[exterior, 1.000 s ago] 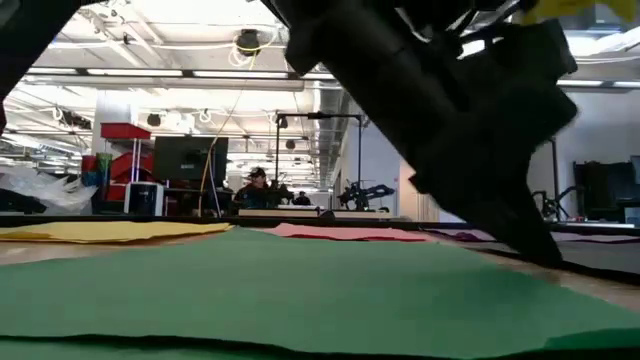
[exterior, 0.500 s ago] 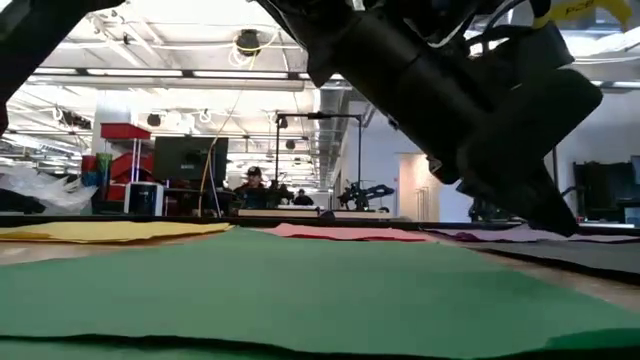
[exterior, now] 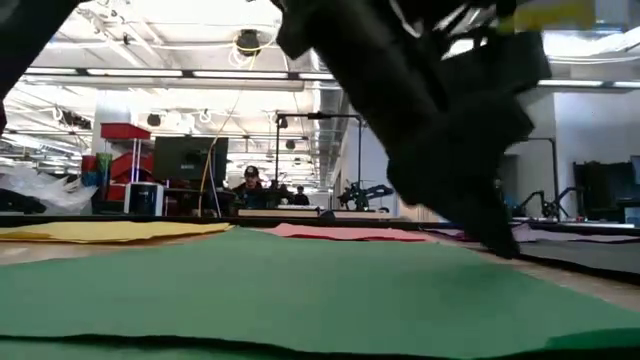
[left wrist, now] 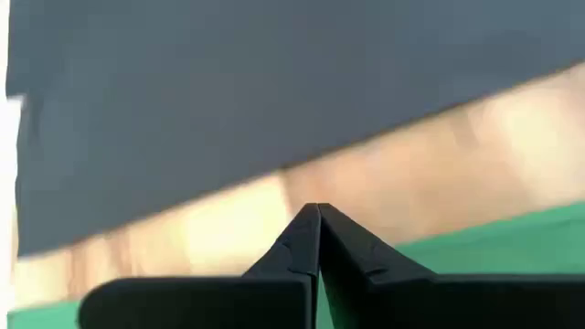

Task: Organize paper
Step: Adjust the stacked papers on the table

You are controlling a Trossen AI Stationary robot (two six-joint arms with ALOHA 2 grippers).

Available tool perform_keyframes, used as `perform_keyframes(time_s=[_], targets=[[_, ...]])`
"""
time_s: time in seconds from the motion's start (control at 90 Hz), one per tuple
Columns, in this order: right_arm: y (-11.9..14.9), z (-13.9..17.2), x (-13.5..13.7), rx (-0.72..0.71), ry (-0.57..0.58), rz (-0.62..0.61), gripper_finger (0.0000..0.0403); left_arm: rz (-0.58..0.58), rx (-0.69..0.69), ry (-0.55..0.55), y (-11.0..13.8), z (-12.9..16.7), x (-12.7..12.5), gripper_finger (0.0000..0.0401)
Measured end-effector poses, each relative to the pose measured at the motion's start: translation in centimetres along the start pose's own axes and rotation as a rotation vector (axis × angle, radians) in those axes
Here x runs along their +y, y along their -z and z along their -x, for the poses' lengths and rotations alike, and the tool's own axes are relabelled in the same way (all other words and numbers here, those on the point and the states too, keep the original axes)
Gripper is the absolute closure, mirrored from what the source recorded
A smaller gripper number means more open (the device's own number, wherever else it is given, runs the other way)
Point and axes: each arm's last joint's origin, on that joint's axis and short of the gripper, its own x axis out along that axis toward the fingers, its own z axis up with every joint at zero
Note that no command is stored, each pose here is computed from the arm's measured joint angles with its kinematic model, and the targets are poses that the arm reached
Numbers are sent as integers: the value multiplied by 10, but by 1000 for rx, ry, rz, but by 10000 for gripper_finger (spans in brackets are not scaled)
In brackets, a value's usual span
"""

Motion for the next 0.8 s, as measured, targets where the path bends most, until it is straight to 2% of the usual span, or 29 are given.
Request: perform_keyframes(time_s=[0.322, 0.456, 0.567, 0.733, 0.8], targets=[[-5, -1, 1, 0, -4, -2, 403, 51, -161, 7, -7, -19, 16, 401], [-10, -3, 6, -30, -50, 11, 403, 65, -135, 21, -2, -24, 22, 401], [-14, -3, 11, -110, -96, 33, 403, 73, -93, -13, -8, -3, 22, 401], [-30, -4, 20, -226, -157, 62, 403, 71, -206, -2, -41, 64, 8, 401], [-38, -5, 23, -275, -171, 88, 403, 69, -263, 15, -46, 83, 1, 401]])
